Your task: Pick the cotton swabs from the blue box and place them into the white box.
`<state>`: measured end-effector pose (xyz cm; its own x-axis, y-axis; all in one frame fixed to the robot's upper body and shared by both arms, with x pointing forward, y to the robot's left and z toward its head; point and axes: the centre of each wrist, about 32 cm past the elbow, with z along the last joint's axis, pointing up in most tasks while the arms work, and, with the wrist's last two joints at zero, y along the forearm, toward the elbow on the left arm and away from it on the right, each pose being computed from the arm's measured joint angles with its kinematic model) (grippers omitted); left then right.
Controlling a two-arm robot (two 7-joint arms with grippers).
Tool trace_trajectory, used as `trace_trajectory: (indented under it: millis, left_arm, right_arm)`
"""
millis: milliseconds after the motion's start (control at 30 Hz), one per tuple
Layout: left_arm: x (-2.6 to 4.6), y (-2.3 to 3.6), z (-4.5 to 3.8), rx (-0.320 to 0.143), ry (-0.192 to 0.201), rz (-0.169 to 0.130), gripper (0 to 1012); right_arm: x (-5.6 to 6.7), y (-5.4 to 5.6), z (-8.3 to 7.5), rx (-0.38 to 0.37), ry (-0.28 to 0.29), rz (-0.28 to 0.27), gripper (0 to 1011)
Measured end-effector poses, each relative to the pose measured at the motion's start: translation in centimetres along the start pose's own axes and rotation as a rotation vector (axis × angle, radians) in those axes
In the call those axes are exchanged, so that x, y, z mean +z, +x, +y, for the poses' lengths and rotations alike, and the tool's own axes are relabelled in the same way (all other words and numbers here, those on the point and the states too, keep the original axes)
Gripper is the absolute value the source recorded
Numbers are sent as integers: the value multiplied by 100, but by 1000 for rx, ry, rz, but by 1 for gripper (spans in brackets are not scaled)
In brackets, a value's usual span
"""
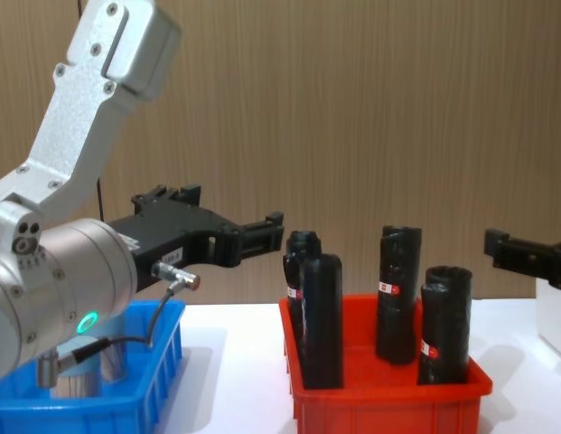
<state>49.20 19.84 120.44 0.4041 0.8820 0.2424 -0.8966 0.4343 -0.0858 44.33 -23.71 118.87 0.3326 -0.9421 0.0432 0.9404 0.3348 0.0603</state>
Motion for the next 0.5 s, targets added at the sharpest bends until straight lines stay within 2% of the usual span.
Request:
trace_trajectory:
  millis: [500]
  left_arm:
    - [0,0,0,0,0,0,1004]
  right_arm:
    - [0,0,0,0,0,0,1001]
